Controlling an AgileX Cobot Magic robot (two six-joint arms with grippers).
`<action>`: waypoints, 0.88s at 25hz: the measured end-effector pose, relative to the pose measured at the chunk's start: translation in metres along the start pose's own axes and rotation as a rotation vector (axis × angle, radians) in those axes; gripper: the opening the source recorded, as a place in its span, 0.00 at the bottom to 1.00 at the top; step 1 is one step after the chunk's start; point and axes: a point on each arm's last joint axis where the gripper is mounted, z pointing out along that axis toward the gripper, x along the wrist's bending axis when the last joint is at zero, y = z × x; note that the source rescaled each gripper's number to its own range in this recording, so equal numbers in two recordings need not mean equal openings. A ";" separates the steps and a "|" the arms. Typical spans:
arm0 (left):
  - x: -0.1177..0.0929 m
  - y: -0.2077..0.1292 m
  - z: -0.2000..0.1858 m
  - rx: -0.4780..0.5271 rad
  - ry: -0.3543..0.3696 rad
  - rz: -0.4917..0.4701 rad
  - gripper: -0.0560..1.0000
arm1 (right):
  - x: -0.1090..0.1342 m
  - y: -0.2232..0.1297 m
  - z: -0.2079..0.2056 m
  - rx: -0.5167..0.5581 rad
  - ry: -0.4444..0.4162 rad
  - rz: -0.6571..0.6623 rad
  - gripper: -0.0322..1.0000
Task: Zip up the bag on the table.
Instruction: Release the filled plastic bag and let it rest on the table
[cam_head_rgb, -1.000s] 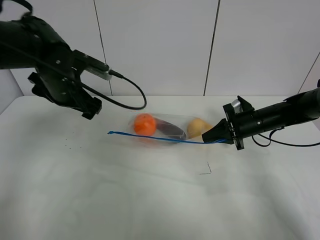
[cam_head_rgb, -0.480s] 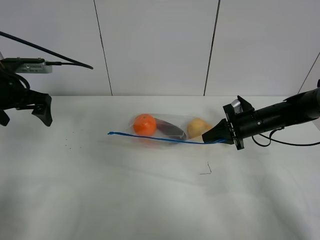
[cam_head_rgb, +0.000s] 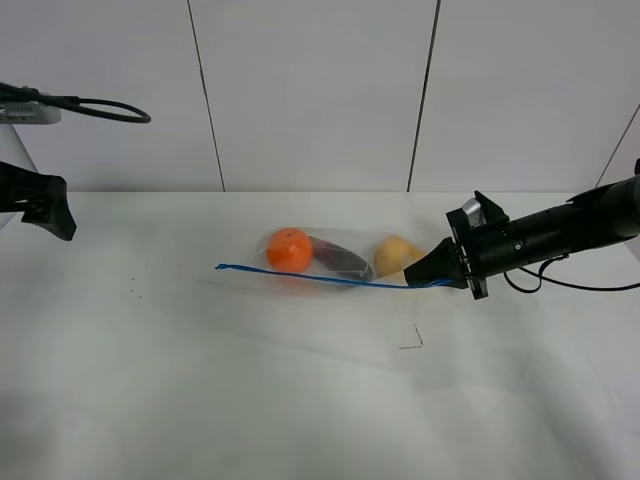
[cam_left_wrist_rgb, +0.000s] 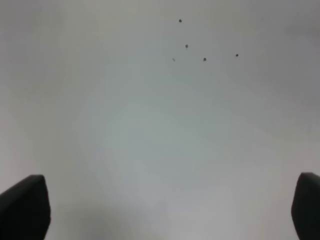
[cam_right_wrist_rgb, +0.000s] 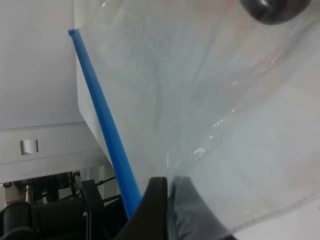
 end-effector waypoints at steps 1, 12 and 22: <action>0.000 -0.006 -0.004 -0.019 0.001 0.003 1.00 | 0.000 0.000 0.000 0.000 0.000 0.000 0.03; -0.003 -0.098 -0.046 -0.174 0.008 -0.002 1.00 | 0.000 0.000 0.000 0.000 0.000 0.000 0.03; -0.008 -0.175 -0.058 -0.340 -0.006 -0.019 1.00 | 0.000 0.000 0.000 0.000 0.000 -0.003 0.03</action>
